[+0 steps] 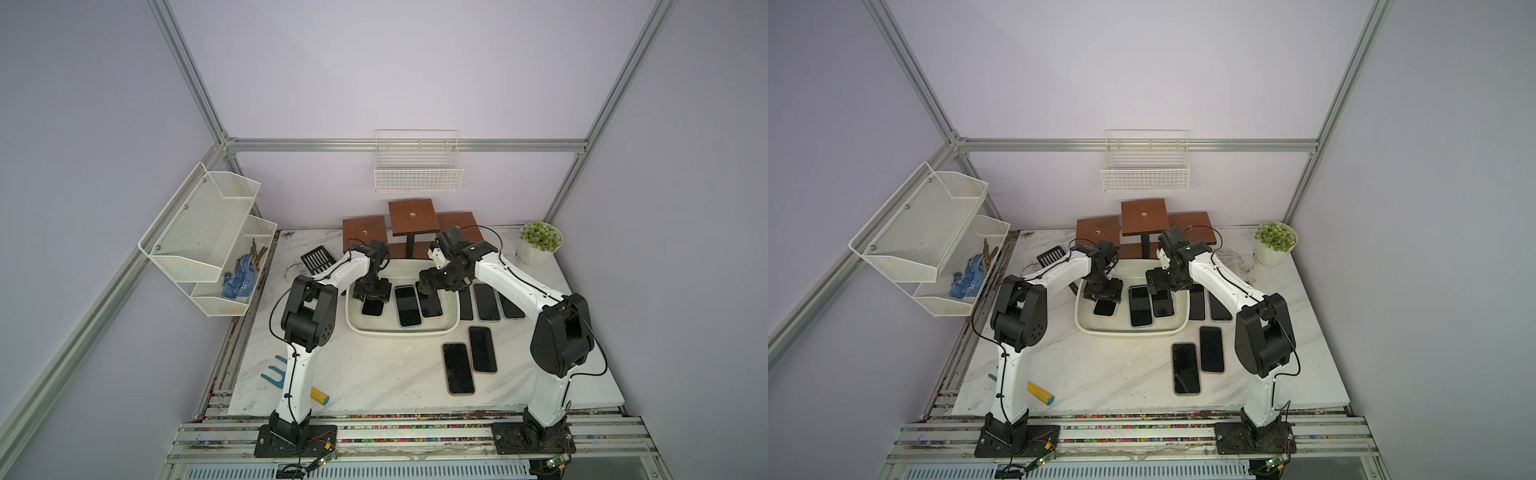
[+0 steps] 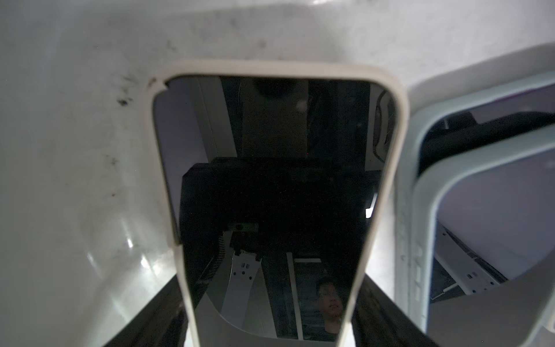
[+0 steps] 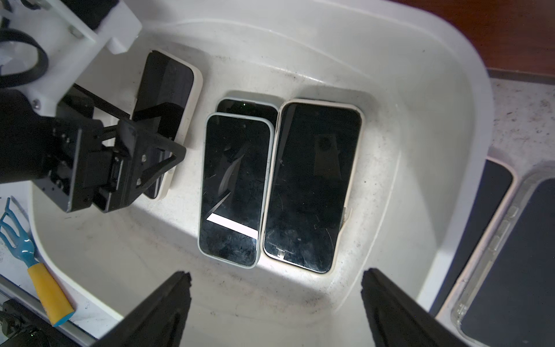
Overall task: Take the phone out of the storage box
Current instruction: Pick up the phone from the storage box, then place the phone at the center of the board.
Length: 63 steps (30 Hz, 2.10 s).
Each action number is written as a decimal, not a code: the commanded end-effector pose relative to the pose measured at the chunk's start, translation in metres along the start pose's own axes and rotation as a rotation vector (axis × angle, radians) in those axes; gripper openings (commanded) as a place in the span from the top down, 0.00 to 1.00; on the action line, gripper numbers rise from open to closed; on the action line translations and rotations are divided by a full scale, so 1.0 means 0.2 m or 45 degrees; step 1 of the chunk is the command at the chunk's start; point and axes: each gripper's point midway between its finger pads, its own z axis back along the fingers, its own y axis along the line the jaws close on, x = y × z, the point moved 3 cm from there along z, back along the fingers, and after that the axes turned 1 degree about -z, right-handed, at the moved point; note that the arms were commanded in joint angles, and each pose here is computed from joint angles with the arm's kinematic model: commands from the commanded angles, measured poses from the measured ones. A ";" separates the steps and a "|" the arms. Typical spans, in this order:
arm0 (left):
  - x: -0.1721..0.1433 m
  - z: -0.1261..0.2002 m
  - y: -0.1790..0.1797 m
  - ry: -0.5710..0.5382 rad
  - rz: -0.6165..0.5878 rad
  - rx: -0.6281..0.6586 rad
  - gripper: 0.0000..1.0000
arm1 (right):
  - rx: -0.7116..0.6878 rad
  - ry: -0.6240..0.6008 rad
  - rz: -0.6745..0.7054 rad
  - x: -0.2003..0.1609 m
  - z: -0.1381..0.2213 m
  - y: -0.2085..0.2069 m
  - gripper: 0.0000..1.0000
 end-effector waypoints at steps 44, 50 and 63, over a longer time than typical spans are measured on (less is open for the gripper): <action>-1.13 0.31 -0.17 -0.223 0.197 -0.098 0.26 | 0.153 -0.039 0.015 0.05 0.01 0.15 0.05; -1.11 0.18 -0.21 -0.180 0.175 -0.091 0.24 | 0.062 0.038 0.053 -0.04 -0.05 0.15 0.05; -1.13 -0.02 -0.17 -0.071 0.142 0.042 0.09 | 0.021 0.126 0.057 -0.14 -0.17 0.21 0.05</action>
